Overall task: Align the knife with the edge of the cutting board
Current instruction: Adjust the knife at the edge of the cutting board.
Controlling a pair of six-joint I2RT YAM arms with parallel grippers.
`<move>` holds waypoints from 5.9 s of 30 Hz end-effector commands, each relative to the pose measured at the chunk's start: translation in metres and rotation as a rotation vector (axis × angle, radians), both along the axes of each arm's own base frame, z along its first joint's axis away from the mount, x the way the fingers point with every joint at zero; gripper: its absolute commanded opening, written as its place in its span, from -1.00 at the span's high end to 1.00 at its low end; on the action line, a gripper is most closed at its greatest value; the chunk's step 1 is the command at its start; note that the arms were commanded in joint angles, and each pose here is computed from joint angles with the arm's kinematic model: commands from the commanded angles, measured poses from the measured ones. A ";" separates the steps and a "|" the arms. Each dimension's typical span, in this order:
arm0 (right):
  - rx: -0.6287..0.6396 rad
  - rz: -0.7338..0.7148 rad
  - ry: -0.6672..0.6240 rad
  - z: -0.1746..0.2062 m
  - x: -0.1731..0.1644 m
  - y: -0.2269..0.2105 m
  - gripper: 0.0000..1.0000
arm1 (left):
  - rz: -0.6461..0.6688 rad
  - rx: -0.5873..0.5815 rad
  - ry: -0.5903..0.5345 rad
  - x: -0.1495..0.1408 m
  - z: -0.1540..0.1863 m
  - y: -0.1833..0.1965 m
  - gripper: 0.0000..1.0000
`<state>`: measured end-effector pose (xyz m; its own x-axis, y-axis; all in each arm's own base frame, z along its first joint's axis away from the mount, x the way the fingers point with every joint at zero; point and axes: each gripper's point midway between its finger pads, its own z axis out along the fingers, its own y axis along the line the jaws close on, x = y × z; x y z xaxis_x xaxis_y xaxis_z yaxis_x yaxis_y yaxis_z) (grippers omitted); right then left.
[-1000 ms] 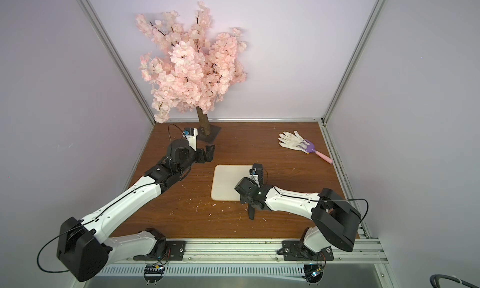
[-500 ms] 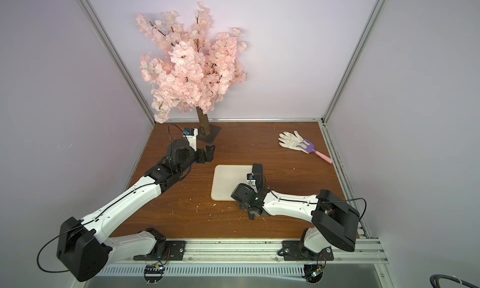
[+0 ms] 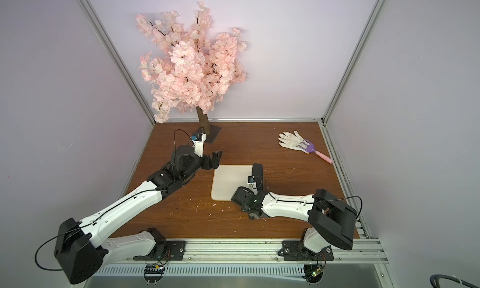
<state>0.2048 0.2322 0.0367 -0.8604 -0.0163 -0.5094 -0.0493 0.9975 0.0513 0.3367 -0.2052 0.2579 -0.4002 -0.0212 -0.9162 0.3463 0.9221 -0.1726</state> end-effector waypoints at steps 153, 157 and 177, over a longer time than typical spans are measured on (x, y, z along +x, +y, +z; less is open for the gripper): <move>-0.072 -0.057 -0.116 0.004 -0.018 0.008 0.40 | -0.042 0.005 -0.144 -0.019 0.027 -0.005 -0.99; -0.073 -0.057 -0.115 0.002 -0.018 0.008 0.39 | -0.041 0.003 -0.145 -0.019 0.027 -0.005 -0.99; -0.065 -0.056 -0.122 0.004 -0.018 0.009 0.00 | -0.043 0.005 -0.148 -0.020 0.028 -0.005 -0.99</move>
<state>0.1803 0.2350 0.0286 -0.8171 -0.0237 -0.5760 -0.0057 0.9994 -0.0331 0.3204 -0.2090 0.2815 -0.2826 0.0010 -0.9592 0.3995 0.9093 -0.1167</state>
